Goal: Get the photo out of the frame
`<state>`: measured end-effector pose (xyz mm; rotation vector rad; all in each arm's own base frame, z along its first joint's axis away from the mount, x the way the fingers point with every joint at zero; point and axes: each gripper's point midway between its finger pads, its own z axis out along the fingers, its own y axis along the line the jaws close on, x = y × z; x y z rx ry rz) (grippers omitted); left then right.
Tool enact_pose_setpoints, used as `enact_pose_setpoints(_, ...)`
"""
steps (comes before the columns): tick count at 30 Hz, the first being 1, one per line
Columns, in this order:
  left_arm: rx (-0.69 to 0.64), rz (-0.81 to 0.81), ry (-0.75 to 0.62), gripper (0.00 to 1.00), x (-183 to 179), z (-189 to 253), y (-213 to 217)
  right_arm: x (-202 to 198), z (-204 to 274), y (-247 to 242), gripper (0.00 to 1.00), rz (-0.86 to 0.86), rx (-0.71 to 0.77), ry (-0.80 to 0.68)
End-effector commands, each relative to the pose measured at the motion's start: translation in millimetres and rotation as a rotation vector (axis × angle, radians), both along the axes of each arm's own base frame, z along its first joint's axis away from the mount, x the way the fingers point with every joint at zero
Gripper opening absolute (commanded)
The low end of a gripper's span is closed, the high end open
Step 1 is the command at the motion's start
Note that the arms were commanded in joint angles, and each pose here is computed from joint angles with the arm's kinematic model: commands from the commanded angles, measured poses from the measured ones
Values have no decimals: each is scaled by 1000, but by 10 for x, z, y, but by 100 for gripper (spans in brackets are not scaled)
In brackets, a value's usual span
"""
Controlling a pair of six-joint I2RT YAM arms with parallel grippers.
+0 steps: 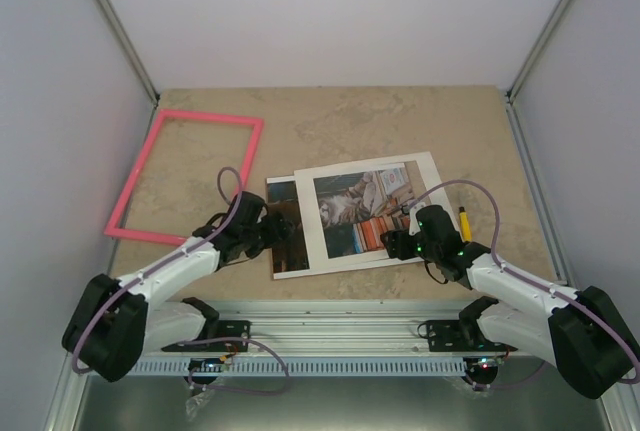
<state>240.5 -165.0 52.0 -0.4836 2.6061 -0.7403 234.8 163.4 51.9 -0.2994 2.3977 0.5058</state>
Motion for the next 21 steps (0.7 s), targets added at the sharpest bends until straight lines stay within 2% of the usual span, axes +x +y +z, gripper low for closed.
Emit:
enact_pose_setpoints(1, -11, 33, -2, 90, -106, 80, 92, 0, 7, 26, 76, 19, 1, -18)
enact_pose_setpoints(7, -101, 36, 21, 89, -417, 103, 134, 4, -7, 28, 76, 20, -3, -14)
enact_pose_setpoints(14, -140, -37, 74, 88, -642, 7, 79, 3, -16, 20, 76, 15, -8, -11)
enact_pose_setpoints(21, -159, -62, 81, 83, -708, -5, 44, 7, -24, 25, 76, 16, -10, -7)
